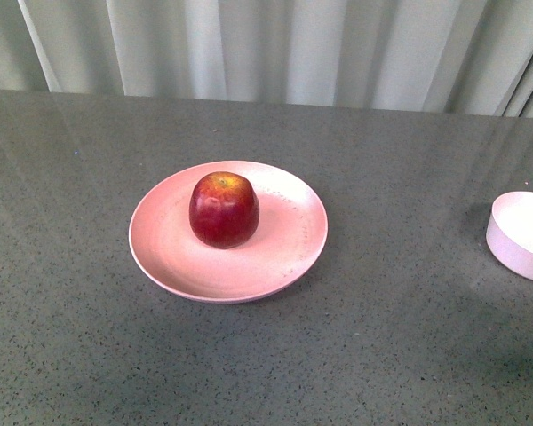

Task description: Move apple from plate to bowl

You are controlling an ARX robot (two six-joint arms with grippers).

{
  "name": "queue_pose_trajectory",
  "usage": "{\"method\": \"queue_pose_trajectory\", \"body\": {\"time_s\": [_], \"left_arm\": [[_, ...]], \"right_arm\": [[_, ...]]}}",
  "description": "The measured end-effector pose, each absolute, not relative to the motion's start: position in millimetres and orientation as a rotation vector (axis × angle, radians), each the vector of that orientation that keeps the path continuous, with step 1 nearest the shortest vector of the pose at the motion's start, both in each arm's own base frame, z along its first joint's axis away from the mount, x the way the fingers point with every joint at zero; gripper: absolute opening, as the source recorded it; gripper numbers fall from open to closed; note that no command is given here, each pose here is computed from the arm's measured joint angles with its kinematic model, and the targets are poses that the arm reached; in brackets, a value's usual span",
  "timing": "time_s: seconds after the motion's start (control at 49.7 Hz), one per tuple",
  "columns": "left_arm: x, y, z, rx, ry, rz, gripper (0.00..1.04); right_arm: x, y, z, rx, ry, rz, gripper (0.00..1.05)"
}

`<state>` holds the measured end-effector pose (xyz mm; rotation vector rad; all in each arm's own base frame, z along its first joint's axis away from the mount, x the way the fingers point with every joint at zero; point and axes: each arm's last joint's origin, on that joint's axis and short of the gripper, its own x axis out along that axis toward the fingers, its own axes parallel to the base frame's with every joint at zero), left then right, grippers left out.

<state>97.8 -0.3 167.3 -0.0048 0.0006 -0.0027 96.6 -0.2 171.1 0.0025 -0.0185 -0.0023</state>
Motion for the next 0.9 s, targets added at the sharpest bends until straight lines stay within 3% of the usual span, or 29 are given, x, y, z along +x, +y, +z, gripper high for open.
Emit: {"method": "queue_pose_trajectory", "body": {"time_s": [0.905], "left_arm": [[97.8, -0.3, 167.3, -0.004, 0.001, -0.003, 0.96]], "right_arm": [[96.6, -0.2, 171.1, 0.003, -0.019, -0.002, 0.96]]}}
